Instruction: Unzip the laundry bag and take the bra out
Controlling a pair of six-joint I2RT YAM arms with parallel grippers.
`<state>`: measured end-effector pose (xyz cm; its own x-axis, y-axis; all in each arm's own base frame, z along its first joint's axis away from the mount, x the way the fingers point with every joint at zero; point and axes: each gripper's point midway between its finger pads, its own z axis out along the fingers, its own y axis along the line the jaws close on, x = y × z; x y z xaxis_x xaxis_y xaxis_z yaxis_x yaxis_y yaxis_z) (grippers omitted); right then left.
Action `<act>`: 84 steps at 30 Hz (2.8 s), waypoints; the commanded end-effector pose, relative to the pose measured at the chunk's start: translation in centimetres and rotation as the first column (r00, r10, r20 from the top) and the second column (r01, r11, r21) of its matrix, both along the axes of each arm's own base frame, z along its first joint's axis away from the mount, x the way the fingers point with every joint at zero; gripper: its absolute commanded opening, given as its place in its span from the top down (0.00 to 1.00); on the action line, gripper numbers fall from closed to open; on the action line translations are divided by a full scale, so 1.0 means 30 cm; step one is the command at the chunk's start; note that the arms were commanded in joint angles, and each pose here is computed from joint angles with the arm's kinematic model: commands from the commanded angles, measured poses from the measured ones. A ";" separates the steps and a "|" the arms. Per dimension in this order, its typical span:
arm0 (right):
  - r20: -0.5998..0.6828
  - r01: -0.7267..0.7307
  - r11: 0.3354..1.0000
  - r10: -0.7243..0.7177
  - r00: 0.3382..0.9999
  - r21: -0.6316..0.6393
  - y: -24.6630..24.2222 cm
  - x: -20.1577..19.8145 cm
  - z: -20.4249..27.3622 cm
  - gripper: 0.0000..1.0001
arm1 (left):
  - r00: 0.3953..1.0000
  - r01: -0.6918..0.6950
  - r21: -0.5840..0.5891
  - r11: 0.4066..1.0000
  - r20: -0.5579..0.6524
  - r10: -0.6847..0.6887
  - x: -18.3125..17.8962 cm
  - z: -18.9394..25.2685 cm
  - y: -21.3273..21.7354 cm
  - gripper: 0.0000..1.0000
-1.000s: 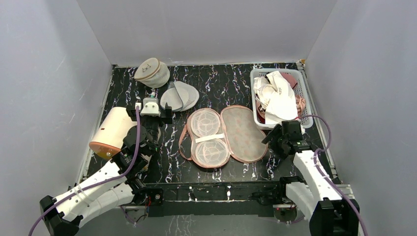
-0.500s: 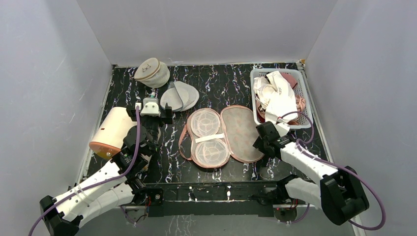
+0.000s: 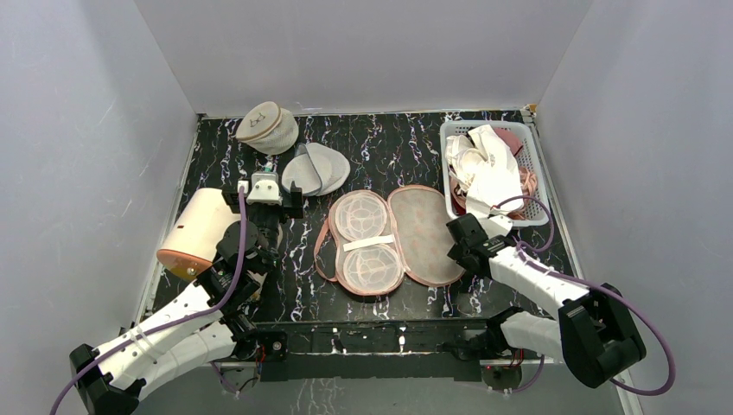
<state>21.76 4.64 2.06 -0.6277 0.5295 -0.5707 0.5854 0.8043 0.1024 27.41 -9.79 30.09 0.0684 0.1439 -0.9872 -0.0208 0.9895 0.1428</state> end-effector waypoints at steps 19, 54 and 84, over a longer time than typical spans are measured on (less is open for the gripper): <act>0.186 -0.242 0.969 0.227 0.956 0.060 0.200 0.098 0.174 1.00 | 0.999 0.010 -0.056 0.998 0.040 -0.008 -0.002 0.071 -0.001 0.02; 0.434 -0.661 0.702 0.699 0.568 -0.265 0.332 0.140 0.729 1.00 | 1.000 0.010 -0.046 0.999 0.029 -0.009 0.005 0.057 -0.008 0.02; 0.377 -0.993 0.082 0.920 0.109 0.087 0.767 -0.091 0.383 1.00 | 1.000 0.006 -0.028 1.000 0.013 -0.006 0.014 0.039 -0.017 0.02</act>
